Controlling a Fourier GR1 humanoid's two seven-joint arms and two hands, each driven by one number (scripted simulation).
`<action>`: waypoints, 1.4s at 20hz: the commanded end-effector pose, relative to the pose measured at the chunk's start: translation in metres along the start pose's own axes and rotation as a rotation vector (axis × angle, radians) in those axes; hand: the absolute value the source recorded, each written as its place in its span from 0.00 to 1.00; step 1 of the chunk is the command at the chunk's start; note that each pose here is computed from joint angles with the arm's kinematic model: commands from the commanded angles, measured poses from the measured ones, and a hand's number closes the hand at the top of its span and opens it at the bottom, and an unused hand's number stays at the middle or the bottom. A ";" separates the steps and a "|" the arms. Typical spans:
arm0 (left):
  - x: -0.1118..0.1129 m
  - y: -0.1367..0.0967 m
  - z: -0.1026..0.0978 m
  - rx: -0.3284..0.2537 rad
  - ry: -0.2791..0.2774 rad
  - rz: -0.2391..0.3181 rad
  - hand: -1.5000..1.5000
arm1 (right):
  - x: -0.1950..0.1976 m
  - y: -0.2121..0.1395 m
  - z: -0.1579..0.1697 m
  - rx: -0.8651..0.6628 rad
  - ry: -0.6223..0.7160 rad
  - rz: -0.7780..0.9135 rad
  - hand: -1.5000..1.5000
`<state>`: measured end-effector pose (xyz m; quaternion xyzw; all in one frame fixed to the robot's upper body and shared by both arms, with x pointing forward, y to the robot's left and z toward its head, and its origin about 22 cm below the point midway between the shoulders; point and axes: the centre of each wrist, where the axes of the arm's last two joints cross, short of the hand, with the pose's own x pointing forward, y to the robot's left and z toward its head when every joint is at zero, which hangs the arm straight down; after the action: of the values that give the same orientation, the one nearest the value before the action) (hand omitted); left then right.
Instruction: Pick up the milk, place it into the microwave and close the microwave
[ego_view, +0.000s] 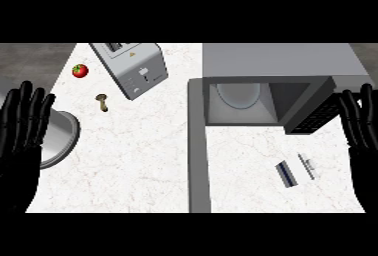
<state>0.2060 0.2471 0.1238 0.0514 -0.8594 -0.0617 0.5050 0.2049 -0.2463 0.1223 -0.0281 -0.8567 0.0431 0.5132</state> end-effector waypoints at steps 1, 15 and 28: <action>0.007 0.002 -0.006 -0.015 -0.021 -0.012 0.00 | 0.004 0.001 -0.005 -0.011 -0.030 -0.020 0.00; 0.012 0.055 0.039 -0.015 0.110 0.299 0.00 | 0.012 -0.047 0.041 0.060 0.030 -0.063 0.00; 0.075 0.079 0.086 -0.047 0.113 0.306 0.00 | -0.044 -0.053 0.063 -0.013 0.174 0.050 0.00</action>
<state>0.1164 0.3251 0.1368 -0.0652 -0.8160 0.0096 0.5743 0.1636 -0.2996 0.0837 -0.0403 -0.8230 0.0562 0.5638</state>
